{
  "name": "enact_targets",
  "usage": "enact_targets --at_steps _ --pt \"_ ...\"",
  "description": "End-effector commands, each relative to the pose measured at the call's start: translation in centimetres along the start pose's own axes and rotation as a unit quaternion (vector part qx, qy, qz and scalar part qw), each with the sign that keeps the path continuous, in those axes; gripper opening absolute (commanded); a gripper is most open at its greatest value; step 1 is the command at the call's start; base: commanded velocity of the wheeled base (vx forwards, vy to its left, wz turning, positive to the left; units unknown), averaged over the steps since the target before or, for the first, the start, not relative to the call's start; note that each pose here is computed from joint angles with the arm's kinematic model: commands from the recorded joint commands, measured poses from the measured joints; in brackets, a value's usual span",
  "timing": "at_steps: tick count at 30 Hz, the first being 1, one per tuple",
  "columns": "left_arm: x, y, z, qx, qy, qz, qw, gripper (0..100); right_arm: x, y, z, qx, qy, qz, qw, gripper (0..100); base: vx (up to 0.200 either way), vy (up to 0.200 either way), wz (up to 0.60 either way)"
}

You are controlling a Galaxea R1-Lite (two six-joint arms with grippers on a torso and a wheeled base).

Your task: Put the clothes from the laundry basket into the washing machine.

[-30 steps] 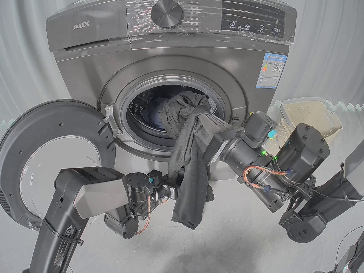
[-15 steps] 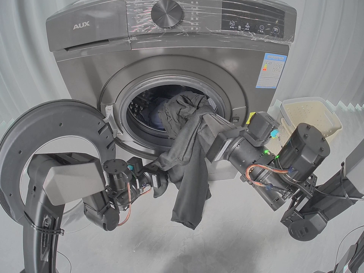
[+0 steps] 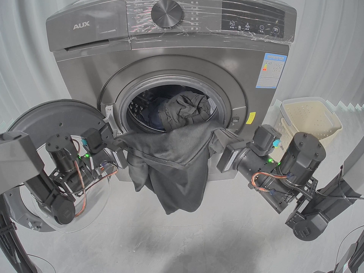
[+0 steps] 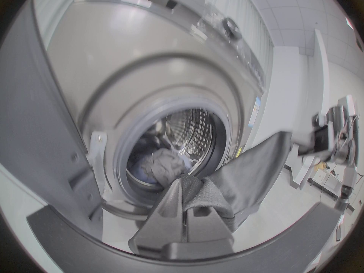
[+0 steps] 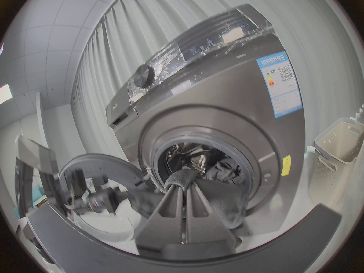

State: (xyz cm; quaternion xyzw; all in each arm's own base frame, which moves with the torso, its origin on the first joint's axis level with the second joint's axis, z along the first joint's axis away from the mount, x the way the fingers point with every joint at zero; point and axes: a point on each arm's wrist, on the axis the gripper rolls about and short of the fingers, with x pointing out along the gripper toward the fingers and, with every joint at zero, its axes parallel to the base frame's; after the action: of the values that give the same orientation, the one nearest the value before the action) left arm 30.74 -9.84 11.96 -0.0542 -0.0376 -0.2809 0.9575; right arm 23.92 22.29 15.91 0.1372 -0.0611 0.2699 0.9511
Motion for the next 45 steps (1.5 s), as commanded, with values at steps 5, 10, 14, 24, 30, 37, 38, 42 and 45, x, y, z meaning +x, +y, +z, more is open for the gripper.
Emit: enact_targets --at_steps 5,10,14,24,30,37,38,42,45 --pt "-2.5 -1.4 6.6 0.025 -0.099 -0.018 0.9946 0 -0.7 -1.3 -3.0 -0.019 0.066 -0.021 0.9974 0 0.0 0.0 0.0" --pt "-2.5 -1.9 6.7 0.024 -0.101 -0.026 0.9943 0 -0.2 -1.3 -4.3 -0.021 0.079 -0.021 0.9964 0 0.0 0.0 0.0" --pt "-2.6 -2.1 7.0 0.024 -0.104 -0.028 0.9939 0 -0.1 -1.2 -4.9 -0.022 0.084 -0.02 0.996 0 0.0 0.0 0.0" --pt "-2.3 -2.7 6.8 0.016 -0.103 -0.037 0.9938 0 -0.9 -1.7 -6.7 -0.032 0.125 -0.025 0.9913 100 0.0 0.0 0.0" --pt "-2.2 -3.0 6.8 0.014 -0.104 -0.035 0.9939 0 -3.4 -1.9 -8.9 -0.052 0.194 -0.02 0.9795 100 0.0 0.0 0.0" --pt "-2.0 -3.5 6.7 0.012 -0.104 -0.035 0.9939 0 -4.1 -1.3 -9.8 -0.059 0.214 -0.007 0.9749 100 0.0 0.0 0.0" --pt "-2.0 -3.5 6.7 0.012 -0.104 -0.036 0.9939 0 -4.0 -1.1 -9.9 -0.061 0.213 -0.002 0.9752 100 0.0 0.0 0.0" --pt "-2.0 -3.5 6.6 0.012 -0.102 -0.035 0.9941 0 -3.6 0.2 -9.9 -0.057 0.201 0.02 0.9777 100 0.0 0.0 0.0" --pt "-2.0 -3.5 6.6 0.012 -0.102 -0.034 0.9941 0 -3.3 1.3 -9.9 -0.053 0.192 0.043 0.9791 100 0.0 0.0 0.0"
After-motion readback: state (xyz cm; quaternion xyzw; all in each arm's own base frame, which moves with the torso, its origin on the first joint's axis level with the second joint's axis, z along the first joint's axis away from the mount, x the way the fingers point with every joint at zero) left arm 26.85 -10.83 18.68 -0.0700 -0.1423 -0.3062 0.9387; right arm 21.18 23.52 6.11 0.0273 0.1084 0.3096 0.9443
